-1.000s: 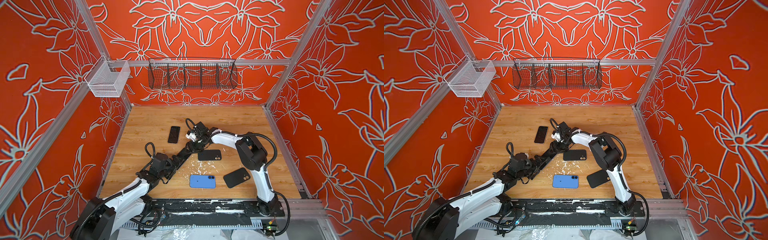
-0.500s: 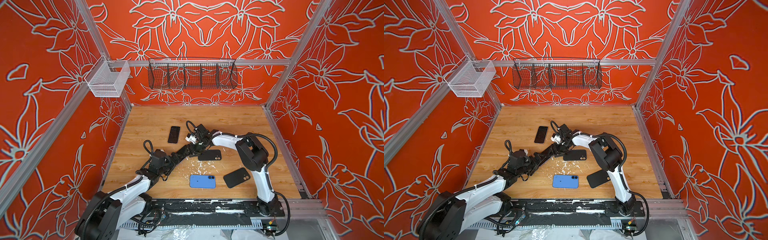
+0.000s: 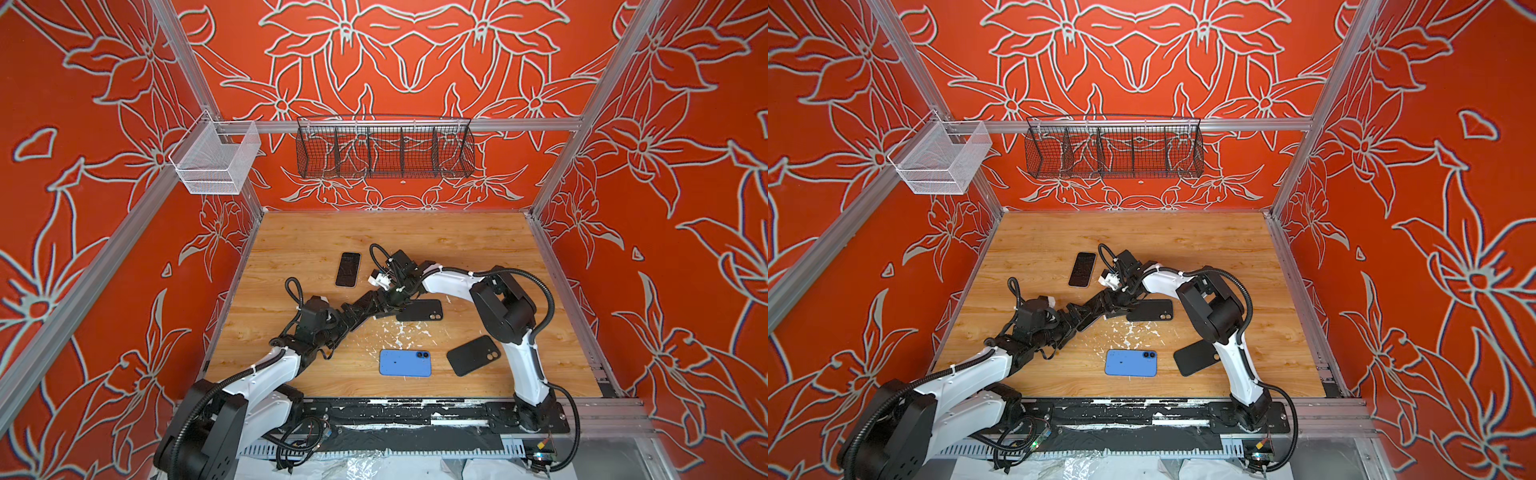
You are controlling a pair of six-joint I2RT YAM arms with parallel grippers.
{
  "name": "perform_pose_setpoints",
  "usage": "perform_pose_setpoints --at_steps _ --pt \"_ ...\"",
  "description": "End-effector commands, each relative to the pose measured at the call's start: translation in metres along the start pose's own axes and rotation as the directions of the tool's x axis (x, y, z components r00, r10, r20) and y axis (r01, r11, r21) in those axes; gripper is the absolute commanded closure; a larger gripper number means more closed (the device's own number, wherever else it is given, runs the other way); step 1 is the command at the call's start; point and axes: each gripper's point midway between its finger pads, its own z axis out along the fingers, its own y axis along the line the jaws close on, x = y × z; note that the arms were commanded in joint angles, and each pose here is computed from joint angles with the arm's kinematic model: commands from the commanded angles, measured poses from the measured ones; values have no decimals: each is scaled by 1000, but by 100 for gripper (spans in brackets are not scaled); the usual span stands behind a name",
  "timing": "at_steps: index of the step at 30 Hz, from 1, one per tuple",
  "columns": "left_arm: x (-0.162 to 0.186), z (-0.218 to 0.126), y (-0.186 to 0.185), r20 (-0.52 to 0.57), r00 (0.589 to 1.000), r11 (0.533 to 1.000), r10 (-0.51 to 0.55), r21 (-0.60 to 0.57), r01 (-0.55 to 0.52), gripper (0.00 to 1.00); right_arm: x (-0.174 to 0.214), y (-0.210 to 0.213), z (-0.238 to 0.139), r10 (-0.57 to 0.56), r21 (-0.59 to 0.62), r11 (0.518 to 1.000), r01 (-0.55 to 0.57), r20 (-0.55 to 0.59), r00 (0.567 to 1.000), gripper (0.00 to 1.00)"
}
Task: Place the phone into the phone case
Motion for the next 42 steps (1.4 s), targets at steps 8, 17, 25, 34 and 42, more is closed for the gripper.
perform_pose_setpoints --at_steps 8,17,25,34,42 --pt "-4 -7 16 37 999 998 13 -59 -11 3 -47 -7 -42 -14 38 999 10 115 993 36" --pt "-9 -3 17 63 998 999 5 -42 -2 3 -57 -21 -19 -10 37 999 8 65 998 36" --pt "-8 4 15 47 999 1000 -1 -30 3 3 -41 -25 -6 -8 9 1000 8 4 1000 36" --pt "-8 9 18 41 999 999 -4 -43 5 3 -30 1 -4 -67 -144 988 63 -18 998 38" --pt "-7 9 20 39 999 999 -2 -45 4 3 -32 10 -10 -86 -169 982 85 4 996 49"
